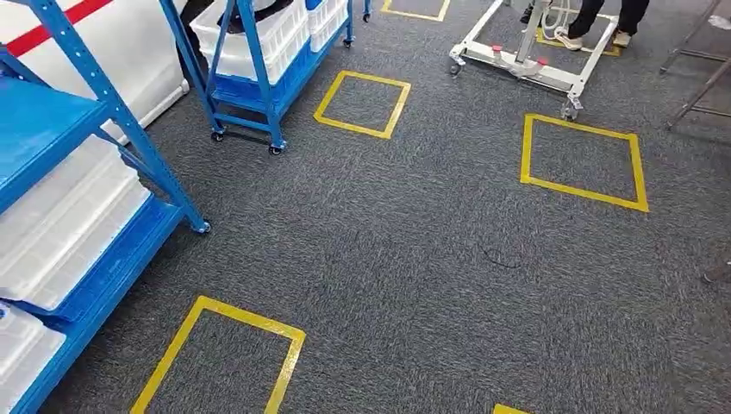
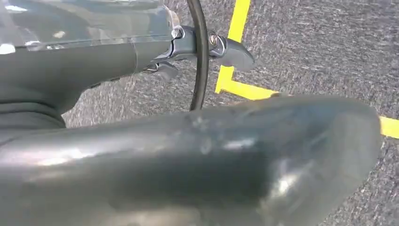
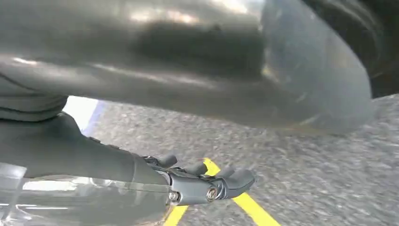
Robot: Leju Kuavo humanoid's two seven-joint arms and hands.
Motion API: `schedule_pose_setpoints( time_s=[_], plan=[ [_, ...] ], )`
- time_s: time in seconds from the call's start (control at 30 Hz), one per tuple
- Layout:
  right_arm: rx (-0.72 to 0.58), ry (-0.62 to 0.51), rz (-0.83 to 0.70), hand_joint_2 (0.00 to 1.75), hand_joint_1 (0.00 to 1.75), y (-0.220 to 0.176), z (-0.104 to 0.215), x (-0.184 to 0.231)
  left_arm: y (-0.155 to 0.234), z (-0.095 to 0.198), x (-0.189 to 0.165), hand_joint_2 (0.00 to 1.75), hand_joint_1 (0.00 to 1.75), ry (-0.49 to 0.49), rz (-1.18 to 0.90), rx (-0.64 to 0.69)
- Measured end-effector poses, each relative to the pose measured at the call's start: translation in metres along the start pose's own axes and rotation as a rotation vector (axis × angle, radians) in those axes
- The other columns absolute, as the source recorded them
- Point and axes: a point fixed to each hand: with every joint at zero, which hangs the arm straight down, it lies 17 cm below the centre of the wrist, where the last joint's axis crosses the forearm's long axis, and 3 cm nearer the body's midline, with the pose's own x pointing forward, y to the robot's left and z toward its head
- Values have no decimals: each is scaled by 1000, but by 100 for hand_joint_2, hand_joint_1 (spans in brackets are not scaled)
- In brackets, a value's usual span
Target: Take the parts from the cabinet and place them on the table.
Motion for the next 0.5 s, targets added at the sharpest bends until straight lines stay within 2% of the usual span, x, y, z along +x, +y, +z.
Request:
schedule_pose_setpoints(
  time_s=[0.5],
  plan=[
    [5,52,13,0,0,0,0,-9,1,0,-2,0,0,5,-3,-1]
  ],
)
